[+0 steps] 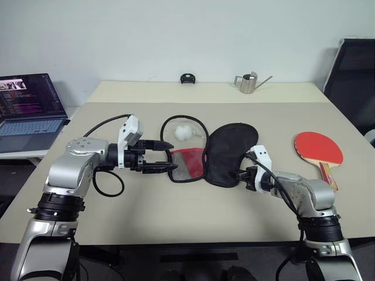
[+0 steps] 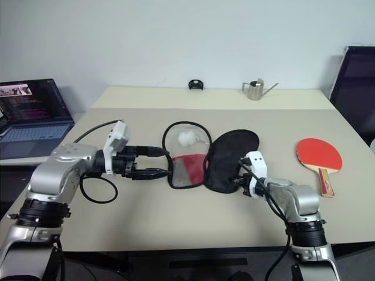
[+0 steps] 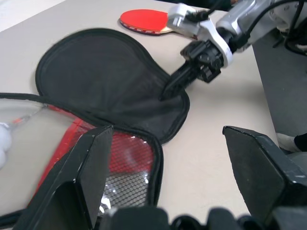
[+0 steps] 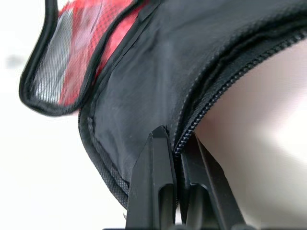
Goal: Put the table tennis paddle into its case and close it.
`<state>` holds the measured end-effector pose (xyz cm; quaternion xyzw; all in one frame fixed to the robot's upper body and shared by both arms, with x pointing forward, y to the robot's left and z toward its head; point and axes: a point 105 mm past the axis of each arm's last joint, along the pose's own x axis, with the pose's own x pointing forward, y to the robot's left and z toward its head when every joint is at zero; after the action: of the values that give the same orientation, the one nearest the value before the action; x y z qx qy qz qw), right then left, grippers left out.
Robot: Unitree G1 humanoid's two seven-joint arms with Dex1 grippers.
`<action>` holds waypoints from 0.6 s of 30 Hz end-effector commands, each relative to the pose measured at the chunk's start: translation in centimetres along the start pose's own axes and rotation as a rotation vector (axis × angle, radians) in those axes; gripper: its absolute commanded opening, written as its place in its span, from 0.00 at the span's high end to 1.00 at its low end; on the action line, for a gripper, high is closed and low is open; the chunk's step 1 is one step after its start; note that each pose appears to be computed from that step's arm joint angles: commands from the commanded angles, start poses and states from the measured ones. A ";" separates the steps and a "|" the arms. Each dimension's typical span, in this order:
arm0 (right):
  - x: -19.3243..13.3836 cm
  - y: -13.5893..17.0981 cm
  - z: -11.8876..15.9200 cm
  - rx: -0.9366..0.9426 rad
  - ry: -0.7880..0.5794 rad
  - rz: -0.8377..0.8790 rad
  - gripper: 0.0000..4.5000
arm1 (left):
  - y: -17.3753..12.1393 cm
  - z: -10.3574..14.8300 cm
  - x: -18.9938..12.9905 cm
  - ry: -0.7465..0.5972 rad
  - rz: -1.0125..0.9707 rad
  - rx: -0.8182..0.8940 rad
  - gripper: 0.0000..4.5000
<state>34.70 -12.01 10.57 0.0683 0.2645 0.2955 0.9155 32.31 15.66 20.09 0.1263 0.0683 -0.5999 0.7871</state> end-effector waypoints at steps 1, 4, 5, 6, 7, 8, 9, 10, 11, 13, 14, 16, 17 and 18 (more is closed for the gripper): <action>-1.1 -0.2 0.9 -0.012 -0.033 0.007 1.00 | -0.6 1.1 0.3 -0.008 -0.033 0.048 0.11; -1.4 -0.7 0.9 -0.024 -0.017 0.003 1.00 | -0.8 1.0 0.6 -0.005 -0.048 0.047 0.11; -1.5 -0.8 0.9 -0.030 -0.011 0.003 1.00 | -0.8 1.0 0.7 -0.003 -0.053 0.046 0.11; -1.6 -1.0 0.8 -0.039 -0.002 -0.001 1.00 | -0.9 0.9 0.8 0.001 -0.060 0.047 0.11; -1.7 -1.1 0.8 -0.044 0.003 -0.003 1.00 | -0.9 0.9 0.9 0.003 -0.064 0.048 0.11; -1.9 -1.6 0.8 -0.057 0.012 -0.011 1.00 | -1.0 0.9 1.0 0.005 -0.072 0.049 0.11; -2.1 -2.0 0.9 -0.070 0.020 -0.020 1.00 | -1.0 1.0 1.2 0.007 -0.079 0.051 0.11; -2.4 -2.5 1.1 -0.079 0.027 -0.026 1.00 | -1.1 1.0 1.3 0.008 -0.087 0.052 0.11; -2.6 -2.8 1.2 -0.087 0.035 -0.030 1.00 | -1.3 1.0 1.4 0.009 -0.095 0.053 0.11; -2.8 -3.3 1.3 -0.100 0.050 -0.031 1.00 | -1.4 1.1 1.6 0.011 -0.106 0.056 0.11; -3.0 -3.5 1.3 -0.105 0.059 -0.031 1.00 | -1.5 1.1 1.7 0.011 -0.111 0.056 0.11; -3.3 -4.1 1.3 -0.124 0.081 -0.035 1.00 | -1.7 1.2 2.0 0.010 -0.119 0.058 0.11; -3.4 -4.4 1.4 -0.131 0.088 -0.039 1.00 | -1.8 1.2 2.2 0.009 -0.125 0.059 0.11; -3.5 -4.8 1.5 -0.139 0.093 -0.045 1.00 | -1.9 1.2 2.3 0.008 -0.129 0.060 0.11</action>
<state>34.92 -17.46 10.60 0.0000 0.3096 0.2924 0.9048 31.50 13.55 19.15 0.1321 0.0849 -0.6380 0.7539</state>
